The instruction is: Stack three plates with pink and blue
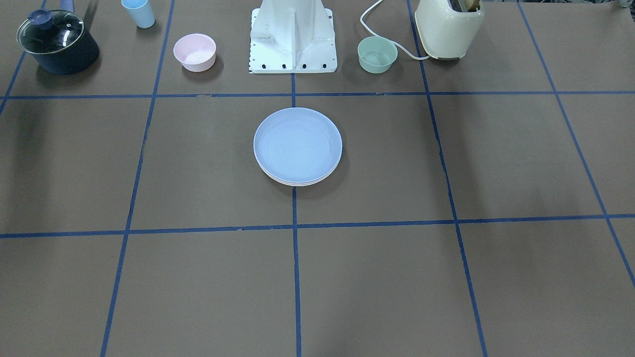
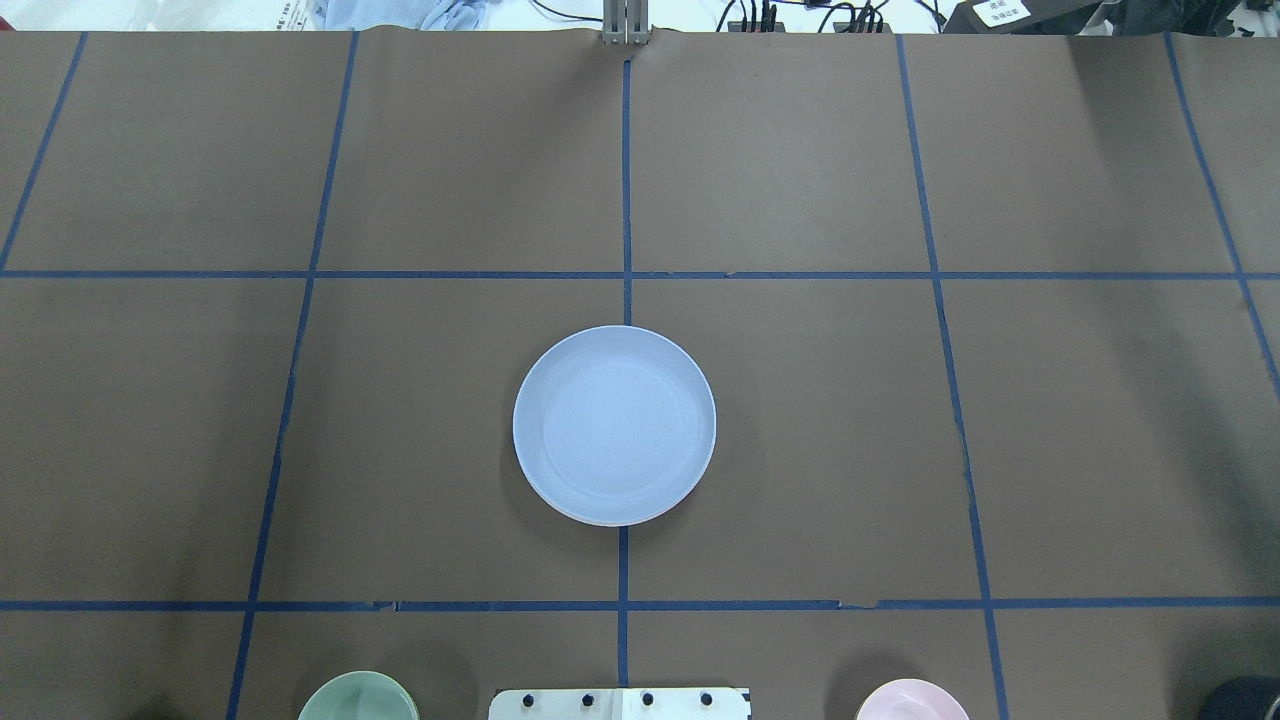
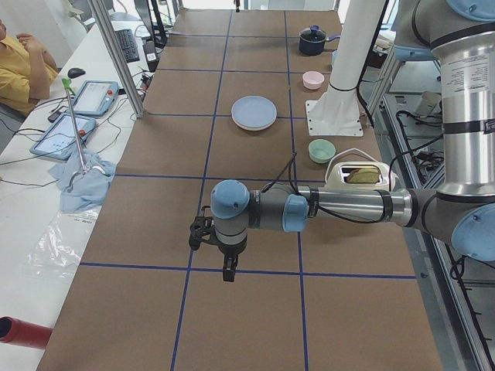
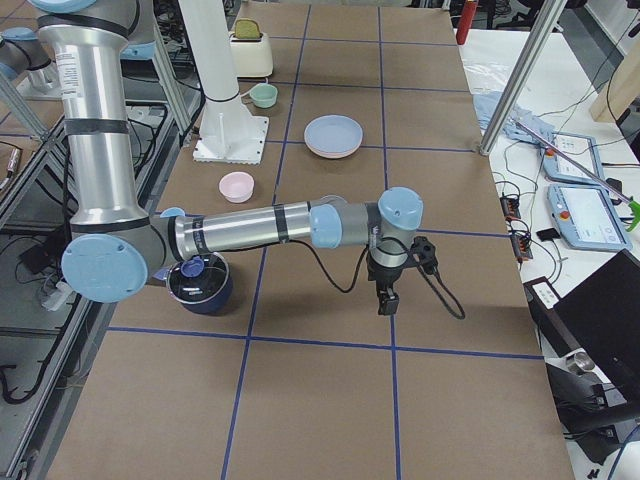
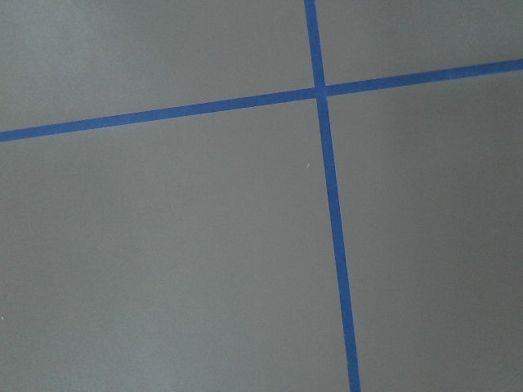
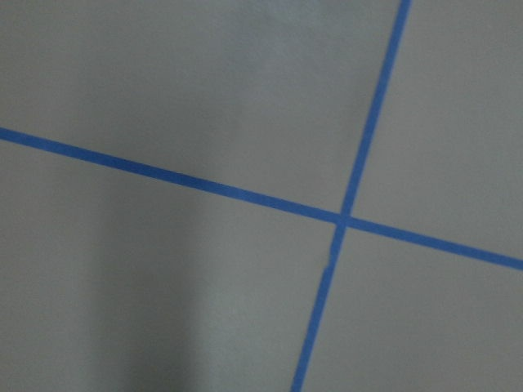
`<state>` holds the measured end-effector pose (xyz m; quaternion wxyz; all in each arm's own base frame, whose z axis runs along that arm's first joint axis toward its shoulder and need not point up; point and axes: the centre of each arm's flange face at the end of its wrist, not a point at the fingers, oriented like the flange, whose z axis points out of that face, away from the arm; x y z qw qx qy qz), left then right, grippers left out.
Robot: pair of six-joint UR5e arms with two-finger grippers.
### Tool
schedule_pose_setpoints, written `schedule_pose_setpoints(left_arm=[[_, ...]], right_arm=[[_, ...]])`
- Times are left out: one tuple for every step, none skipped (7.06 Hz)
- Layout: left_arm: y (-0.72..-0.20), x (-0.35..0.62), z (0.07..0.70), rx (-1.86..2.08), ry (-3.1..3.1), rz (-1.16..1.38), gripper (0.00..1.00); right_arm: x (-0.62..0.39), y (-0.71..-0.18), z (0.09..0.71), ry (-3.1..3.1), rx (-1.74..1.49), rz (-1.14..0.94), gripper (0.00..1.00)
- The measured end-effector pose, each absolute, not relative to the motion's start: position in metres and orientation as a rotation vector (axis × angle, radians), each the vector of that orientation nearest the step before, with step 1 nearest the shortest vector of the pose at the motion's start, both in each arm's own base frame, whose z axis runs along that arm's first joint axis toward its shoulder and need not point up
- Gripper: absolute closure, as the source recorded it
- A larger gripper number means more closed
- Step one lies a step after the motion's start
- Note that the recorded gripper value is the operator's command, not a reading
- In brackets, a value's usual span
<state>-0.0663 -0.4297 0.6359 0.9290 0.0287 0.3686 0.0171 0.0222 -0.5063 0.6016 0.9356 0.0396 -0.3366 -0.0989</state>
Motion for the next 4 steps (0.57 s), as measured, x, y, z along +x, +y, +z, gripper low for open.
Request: schedule_pose_setpoints(left_arm=[[-0.429, -0.063, 0.632, 0.055, 0.797, 0.019, 0.0], [-0.429, -0.062, 0.631, 0.055, 0.822, 0.016, 0.0], [-0.429, -0.061, 0.63, 0.06, 0.829, 0.02, 0.0], [-0.429, -0.06, 0.628, 0.067, 0.831, 0.027, 0.0]], right_arm=[[0.036, -0.485, 0.61, -0.688, 0.094, -0.182, 0.0], [0.045, -0.472, 0.607, -0.688, 0.108, -0.169, 0.0], [0.049, -0.461, 0.607, -0.686, 0.112, -0.162, 0.0], [0.051, -0.453, 0.61, -0.681, 0.109, -0.158, 0.0]])
